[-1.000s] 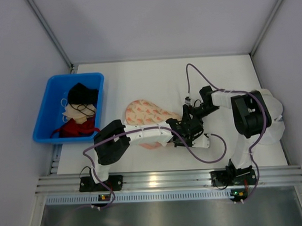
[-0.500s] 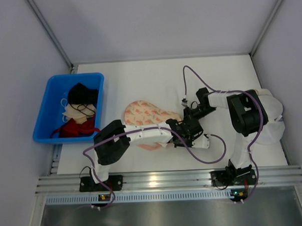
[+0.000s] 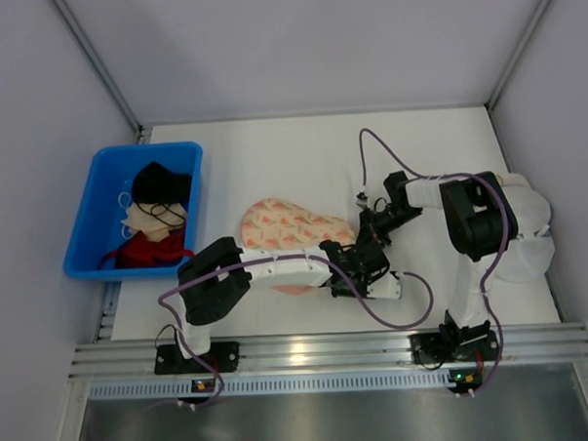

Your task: Place the bra in the laundry bag and zip it closed

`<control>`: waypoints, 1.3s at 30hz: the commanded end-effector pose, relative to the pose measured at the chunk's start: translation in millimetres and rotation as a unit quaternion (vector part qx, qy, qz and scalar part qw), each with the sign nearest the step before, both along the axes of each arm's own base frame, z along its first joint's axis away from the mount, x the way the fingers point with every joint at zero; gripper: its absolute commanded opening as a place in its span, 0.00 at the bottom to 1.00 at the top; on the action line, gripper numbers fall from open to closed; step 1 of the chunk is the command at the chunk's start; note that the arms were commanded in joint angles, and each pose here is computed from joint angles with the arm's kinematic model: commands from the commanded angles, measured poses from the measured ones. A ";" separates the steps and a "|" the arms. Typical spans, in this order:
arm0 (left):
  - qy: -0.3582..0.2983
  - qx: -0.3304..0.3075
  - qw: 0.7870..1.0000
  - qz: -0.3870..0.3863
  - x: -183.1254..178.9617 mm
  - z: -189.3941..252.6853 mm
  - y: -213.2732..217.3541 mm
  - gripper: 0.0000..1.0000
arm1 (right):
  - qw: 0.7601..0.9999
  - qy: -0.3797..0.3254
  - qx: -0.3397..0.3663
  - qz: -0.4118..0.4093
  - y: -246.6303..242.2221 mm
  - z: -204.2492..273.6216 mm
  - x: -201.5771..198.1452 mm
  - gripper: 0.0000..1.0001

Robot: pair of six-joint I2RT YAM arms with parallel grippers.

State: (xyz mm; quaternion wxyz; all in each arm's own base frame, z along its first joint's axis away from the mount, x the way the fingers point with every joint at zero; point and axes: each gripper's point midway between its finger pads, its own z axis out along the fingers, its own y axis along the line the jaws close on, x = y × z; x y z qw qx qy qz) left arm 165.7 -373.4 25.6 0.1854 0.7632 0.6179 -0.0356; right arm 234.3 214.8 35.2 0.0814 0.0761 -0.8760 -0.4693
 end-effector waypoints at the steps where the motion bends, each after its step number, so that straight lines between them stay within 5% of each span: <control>1: -0.005 -0.083 0.996 0.008 -3.6 58.4 -22.4 0.39 | 0.999 -0.035 0.010 -0.004 -0.9 6.5 15.1 0.00; 5: -0.014 -0.141 0.990 0.005 -9.6 105.8 -11.2 0.73 | 0.999 -0.035 0.010 -0.005 -1.4 6.9 15.0 0.00; 12: -0.162 -0.251 0.953 0.045 12.4 163.3 61.3 0.98 | 0.999 -0.018 0.029 -0.010 2.6 13.0 12.5 0.00; 17: -0.202 -0.373 0.895 0.139 15.2 173.4 102.9 0.98 | 0.999 -0.012 0.032 -0.017 2.4 15.9 6.7 0.00; 24: -0.186 -0.362 0.913 0.031 -6.4 127.0 93.0 0.98 | 0.999 0.006 0.038 -0.024 4.3 18.0 2.4 0.00; 28: -0.234 -0.377 0.896 0.026 9.3 122.7 79.8 0.94 | 0.999 0.018 0.046 -0.023 5.5 17.7 -1.4 0.00; 39: -0.217 -0.364 0.905 0.039 25.8 91.5 63.1 0.91 | 0.998 0.032 0.049 -0.021 6.1 15.8 -6.3 0.00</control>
